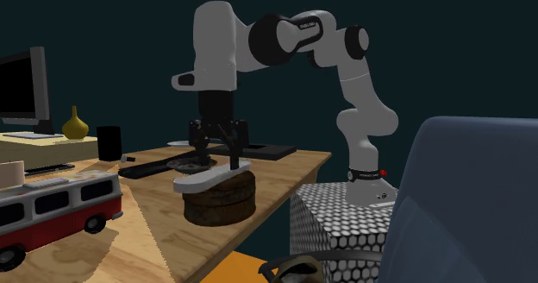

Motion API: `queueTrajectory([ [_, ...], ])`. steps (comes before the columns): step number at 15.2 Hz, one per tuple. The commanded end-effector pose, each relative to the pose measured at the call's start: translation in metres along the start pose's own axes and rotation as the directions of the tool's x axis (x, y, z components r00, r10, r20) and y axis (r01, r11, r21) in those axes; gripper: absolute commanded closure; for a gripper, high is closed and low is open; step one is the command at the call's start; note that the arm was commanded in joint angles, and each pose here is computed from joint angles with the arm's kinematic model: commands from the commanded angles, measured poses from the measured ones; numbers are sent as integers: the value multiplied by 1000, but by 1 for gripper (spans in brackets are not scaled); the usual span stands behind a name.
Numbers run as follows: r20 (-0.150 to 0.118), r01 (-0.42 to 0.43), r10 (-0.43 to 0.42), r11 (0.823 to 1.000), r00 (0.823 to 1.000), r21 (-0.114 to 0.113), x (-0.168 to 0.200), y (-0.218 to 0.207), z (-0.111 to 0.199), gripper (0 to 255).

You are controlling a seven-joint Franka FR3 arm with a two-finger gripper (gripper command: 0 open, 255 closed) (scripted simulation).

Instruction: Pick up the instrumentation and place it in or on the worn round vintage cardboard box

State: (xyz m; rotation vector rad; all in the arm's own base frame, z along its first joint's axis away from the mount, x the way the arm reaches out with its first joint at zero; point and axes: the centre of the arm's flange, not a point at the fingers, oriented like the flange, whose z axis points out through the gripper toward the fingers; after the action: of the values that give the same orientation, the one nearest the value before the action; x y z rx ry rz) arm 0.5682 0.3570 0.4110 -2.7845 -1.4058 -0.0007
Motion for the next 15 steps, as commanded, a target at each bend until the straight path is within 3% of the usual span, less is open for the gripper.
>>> queueTrajectory([
  [1, 0, 0, 0, 1000, 1000, 0, 0, 0, 0, 0],
  [4, 0, 0, 0, 1000, 1000, 0, 0, 0, 0, 0],
  [8, 0, 0, 0, 1000, 1000, 0, 0, 0, -50, 0],
  [15, 0, 0, 0, 1000, 1000, 0, 0, 0, -50, 0],
])
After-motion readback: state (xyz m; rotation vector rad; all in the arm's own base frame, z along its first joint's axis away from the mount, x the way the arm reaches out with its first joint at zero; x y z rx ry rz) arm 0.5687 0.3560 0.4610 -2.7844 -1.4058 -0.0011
